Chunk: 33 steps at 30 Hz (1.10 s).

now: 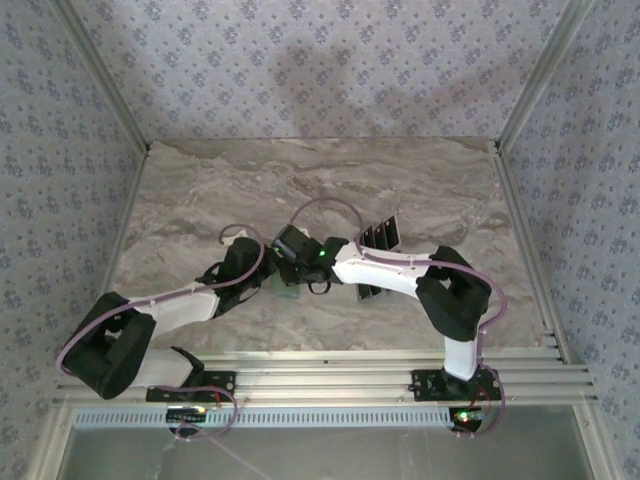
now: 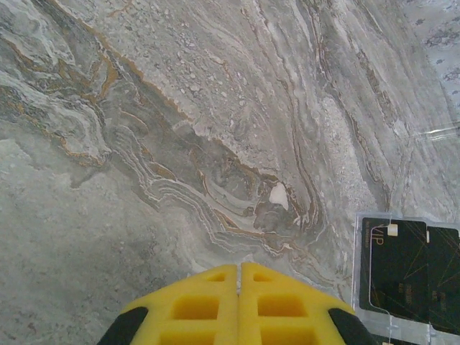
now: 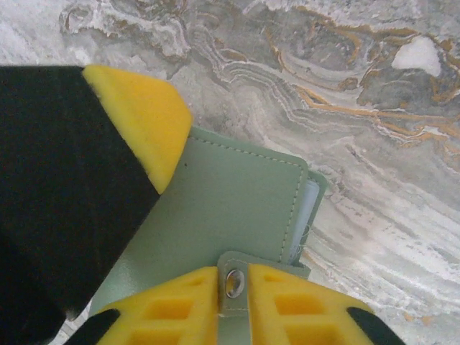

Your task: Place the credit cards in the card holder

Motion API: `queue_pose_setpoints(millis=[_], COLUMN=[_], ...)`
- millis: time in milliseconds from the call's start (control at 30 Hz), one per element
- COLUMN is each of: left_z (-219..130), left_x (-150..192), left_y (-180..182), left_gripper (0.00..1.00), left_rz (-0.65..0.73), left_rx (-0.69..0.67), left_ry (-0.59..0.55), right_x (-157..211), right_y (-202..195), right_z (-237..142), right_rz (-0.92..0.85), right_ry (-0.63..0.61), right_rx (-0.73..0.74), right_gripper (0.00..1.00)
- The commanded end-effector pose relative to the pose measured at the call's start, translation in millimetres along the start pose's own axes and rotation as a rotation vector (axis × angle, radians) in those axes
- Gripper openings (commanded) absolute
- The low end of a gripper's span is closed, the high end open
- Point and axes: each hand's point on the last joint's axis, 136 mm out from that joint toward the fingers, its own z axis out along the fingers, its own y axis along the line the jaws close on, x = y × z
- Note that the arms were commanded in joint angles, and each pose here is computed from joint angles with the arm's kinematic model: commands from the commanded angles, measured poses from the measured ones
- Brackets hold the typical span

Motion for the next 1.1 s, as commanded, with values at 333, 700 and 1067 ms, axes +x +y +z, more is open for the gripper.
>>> queue_pose_setpoints(millis=[333,700,1067], left_z=[-8,-3,-19], left_x=[-7,-1,-3], left_y=[-4,7,10], left_gripper=[0.0,0.5,0.81], left_rz=[0.003,0.075,0.232], left_rx=[0.023,-0.043,-0.092], left_ry=[-0.041,-0.009,0.02], right_x=[8,-10,-17], right_y=[-53,-41,-34], right_z=[-13,-26,-45], right_rz=[0.041,0.049,0.075], right_ry=[0.005,-0.046,-0.073], right_rx=[0.118,0.021,-0.082], right_gripper=[0.0,0.0,0.0])
